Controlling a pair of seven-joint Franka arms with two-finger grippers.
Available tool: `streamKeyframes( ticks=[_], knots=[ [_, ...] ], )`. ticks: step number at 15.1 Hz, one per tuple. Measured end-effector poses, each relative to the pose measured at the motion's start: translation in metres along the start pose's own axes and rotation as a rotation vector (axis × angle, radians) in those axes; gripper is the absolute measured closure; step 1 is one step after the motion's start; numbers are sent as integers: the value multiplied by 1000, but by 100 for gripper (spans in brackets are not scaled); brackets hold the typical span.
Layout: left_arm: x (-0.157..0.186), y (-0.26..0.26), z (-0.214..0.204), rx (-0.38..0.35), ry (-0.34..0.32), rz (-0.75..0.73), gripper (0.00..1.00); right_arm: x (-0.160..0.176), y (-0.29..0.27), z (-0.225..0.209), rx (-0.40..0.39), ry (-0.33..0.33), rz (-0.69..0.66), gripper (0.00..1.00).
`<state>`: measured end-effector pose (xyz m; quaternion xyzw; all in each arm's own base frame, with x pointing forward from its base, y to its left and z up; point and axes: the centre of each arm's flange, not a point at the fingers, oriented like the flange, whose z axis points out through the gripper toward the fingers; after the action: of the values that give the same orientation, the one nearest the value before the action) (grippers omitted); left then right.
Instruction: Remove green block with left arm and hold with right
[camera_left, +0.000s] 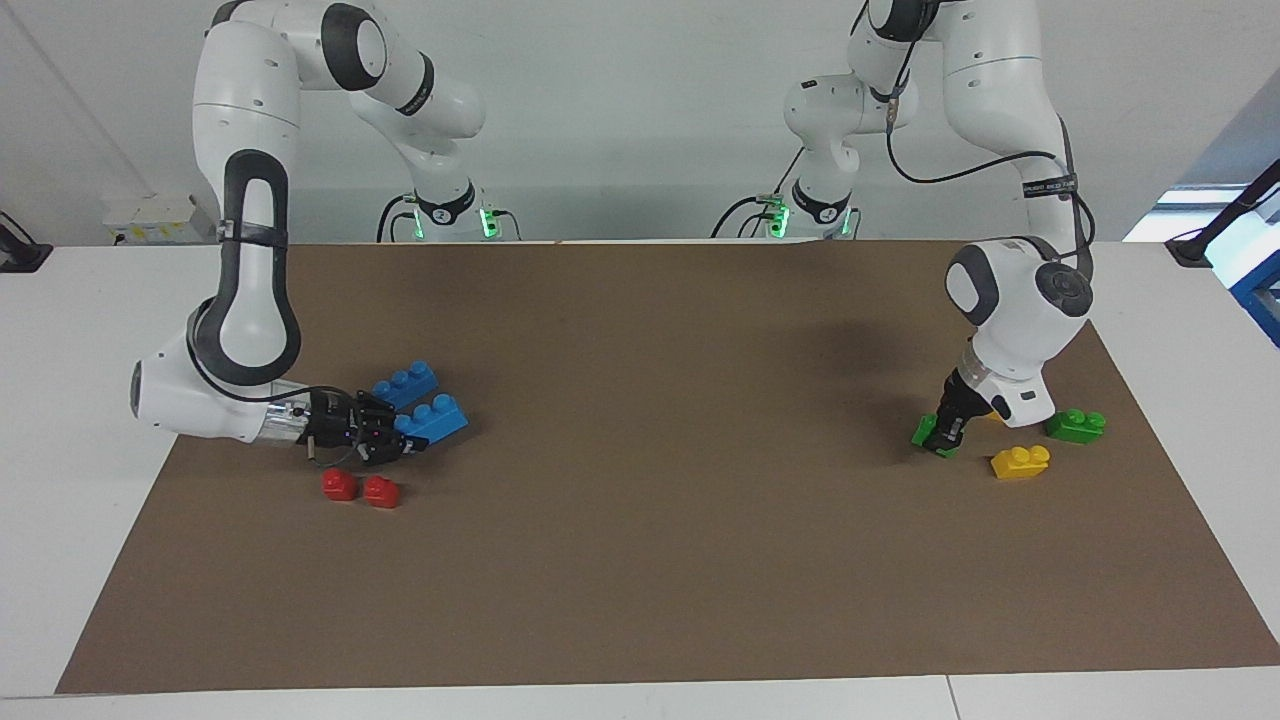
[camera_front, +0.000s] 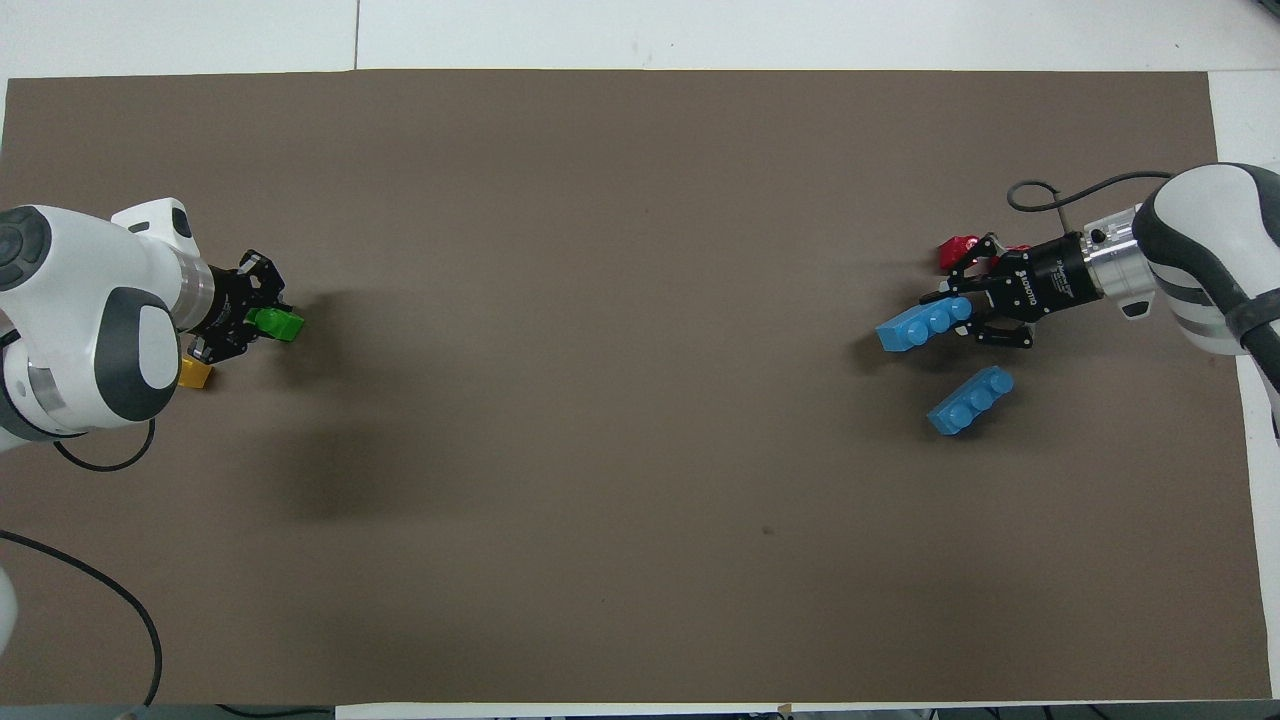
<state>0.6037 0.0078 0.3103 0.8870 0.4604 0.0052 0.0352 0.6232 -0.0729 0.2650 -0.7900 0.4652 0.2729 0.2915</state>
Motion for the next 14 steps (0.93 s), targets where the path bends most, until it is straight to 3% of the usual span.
streamKeyframes(
  ticks=[4,5,8,12,13,14],
  knots=[
    [-2,1,0,0,-1,6,5,11,8,-3,9,-3,-12,65],
    [-2,1,0,-1,-1,7,0,12,9,-4,10,-3,-12,65],
    [-2,3,-4,-1,-3,9,0,15,11,-2,9,-7,-8,61],
    [-3,9,-52,-15,4,19,0,16,12,-1,8,-8,-6,19],
    [-4,11,-69,-20,7,22,0,16,11,-1,9,-8,-7,11],
    [-5,12,-86,-25,9,26,0,16,10,-2,10,-6,-6,10]
  ],
)
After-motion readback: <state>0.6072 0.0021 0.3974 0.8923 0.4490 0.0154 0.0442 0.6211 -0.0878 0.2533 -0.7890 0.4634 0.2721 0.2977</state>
